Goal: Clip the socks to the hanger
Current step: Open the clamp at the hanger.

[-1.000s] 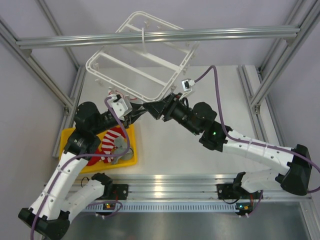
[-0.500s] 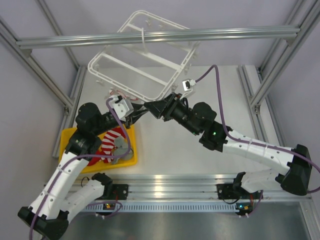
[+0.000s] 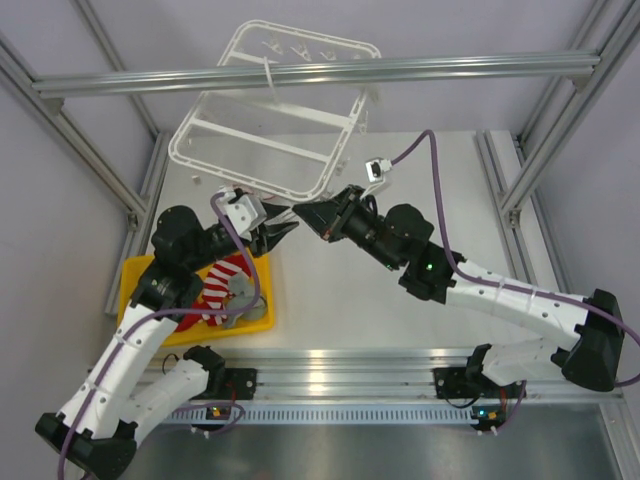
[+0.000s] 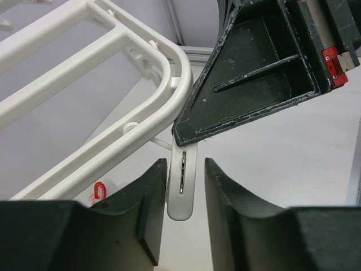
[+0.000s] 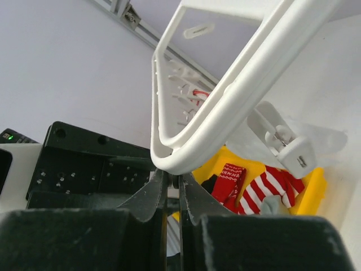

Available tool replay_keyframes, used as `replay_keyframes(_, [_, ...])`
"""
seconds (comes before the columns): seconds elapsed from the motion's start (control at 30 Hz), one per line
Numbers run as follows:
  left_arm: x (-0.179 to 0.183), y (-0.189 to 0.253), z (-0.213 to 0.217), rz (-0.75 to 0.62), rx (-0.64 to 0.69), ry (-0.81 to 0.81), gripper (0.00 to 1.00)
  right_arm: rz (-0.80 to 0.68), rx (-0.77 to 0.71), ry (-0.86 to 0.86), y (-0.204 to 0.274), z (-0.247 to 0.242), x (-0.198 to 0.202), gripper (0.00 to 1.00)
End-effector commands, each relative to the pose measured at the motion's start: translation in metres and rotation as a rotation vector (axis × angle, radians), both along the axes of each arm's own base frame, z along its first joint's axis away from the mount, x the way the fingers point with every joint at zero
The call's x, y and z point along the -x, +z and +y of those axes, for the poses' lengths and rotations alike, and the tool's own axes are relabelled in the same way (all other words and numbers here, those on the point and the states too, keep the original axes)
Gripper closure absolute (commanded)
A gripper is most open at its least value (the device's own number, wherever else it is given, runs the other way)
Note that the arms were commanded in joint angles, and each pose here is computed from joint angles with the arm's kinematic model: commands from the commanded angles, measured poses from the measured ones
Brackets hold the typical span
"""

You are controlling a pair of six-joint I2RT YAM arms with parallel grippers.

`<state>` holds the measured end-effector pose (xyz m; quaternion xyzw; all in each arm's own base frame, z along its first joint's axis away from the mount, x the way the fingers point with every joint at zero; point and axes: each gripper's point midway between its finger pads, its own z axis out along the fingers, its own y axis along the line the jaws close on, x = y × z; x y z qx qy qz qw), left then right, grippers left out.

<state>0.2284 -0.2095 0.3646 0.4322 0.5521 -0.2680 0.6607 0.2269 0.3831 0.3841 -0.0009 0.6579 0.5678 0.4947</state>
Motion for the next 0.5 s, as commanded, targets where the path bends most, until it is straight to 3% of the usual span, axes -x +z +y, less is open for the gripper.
replay_keyframes(0.0, [0.007,0.019,-0.002,0.016,0.067,-0.006,0.58,-0.022,0.013,-0.052,0.003,-0.015,-0.012,1.00])
replay_keyframes(0.27, [0.012,0.013,0.026,0.195,0.006,0.125,0.39,-0.080,0.016,-0.068,0.010,-0.027,-0.020,1.00])
replay_keyframes(0.47, [0.033,-0.028,0.064,0.316,-0.154,0.246,0.37,-0.113,0.019,-0.083,0.017,-0.032,-0.030,1.00])
